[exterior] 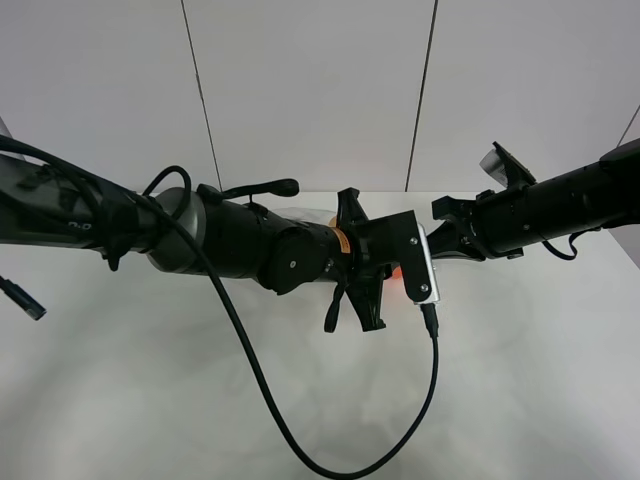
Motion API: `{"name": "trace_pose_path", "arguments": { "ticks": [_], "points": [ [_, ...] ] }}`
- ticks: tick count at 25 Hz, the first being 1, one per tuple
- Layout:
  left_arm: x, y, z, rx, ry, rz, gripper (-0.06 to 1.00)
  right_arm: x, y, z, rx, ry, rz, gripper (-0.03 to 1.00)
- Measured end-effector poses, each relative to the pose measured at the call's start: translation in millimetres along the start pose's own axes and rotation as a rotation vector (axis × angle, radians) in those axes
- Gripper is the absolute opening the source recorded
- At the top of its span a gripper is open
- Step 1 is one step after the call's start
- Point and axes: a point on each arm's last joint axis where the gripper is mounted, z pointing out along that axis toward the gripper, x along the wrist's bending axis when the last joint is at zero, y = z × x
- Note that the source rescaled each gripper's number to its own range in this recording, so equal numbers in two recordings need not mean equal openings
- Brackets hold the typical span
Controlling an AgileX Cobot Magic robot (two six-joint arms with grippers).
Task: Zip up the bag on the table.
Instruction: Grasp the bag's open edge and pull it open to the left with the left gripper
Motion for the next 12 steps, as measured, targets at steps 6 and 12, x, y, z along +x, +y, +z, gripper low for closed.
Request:
{"name": "trace_pose_path", "arguments": {
  "ticks": [6, 12],
  "points": [
    [7, -11, 0, 0.036, -0.007, 0.003, 0.01, 0, 0, 0, -0.001, 0.003, 0.004, 0.00],
    [17, -25, -1, 0.076, -0.009, -0.018, 0.01, 0, 0, 0, -0.005, 0.002, 0.007, 0.00]
  ]
}}
